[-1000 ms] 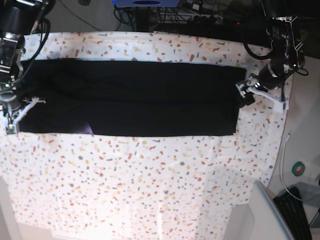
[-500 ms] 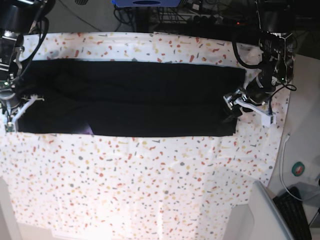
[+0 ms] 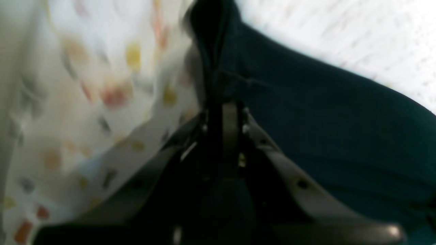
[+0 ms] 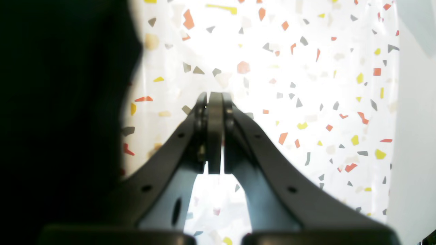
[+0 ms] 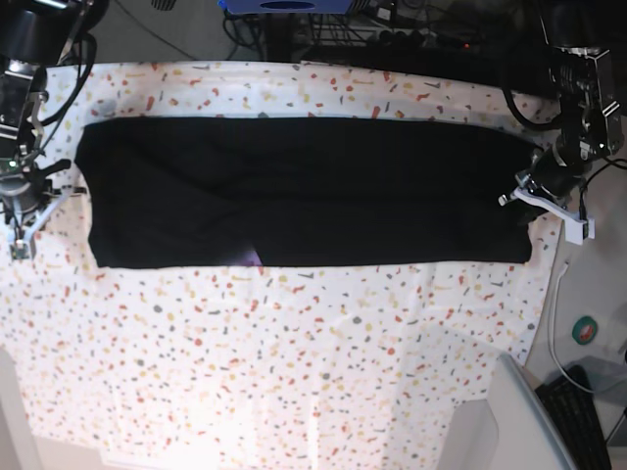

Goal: Layout the t-shirt on the table in an organized manner, then fold the t-shirt properly
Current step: 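Grasp one end of the black strip with the left gripper and lift it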

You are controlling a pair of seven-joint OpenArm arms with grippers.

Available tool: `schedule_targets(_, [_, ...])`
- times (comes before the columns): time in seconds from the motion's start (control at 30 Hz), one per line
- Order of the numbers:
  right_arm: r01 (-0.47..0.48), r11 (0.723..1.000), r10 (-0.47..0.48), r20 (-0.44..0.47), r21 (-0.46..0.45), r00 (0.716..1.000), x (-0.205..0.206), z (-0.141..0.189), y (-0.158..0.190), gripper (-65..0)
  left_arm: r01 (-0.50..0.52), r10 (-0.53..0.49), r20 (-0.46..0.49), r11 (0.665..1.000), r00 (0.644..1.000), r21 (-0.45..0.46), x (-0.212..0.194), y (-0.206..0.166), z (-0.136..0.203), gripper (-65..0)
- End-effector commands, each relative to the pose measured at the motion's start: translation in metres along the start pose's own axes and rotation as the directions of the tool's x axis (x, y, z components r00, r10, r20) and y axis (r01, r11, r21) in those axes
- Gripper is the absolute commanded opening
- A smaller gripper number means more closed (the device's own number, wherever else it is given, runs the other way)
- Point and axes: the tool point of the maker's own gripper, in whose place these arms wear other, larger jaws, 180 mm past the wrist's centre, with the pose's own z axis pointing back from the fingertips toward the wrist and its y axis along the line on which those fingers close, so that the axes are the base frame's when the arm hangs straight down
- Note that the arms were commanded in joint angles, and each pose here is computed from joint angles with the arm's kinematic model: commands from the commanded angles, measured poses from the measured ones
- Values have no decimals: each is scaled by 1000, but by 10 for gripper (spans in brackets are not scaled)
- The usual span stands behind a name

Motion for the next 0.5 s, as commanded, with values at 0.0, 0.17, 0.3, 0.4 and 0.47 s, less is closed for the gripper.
schedule_targets(0.0, [-4,1000,5,52,-25,999,18,2,-12,-650,24,-23,33,1000,999,-19,9,-12,9,-650])
schedule_targets(0.17, [-3,1000,4,56,-24,998,20,2,-12,-650,84,-79,55,993,995,-89,-2,-82,36,-650])
schedule_targets(0.3, [-5,1000,6,61,-22,998,22,2,-11,-650,82,-85,-13,982,996,-172,-31,-134,30,-650])
schedule_targets(0.4, [-4,1000,5,61,-21,998,23,2,-11,-650,33,-43,-41,977,998,-212,-41,-172,19,-650])
schedule_targets(0.47, [-4,1000,5,61,-21,998,23,2,-11,-650,24,-40,-64,972,997,-234,-48,-190,12,-650])
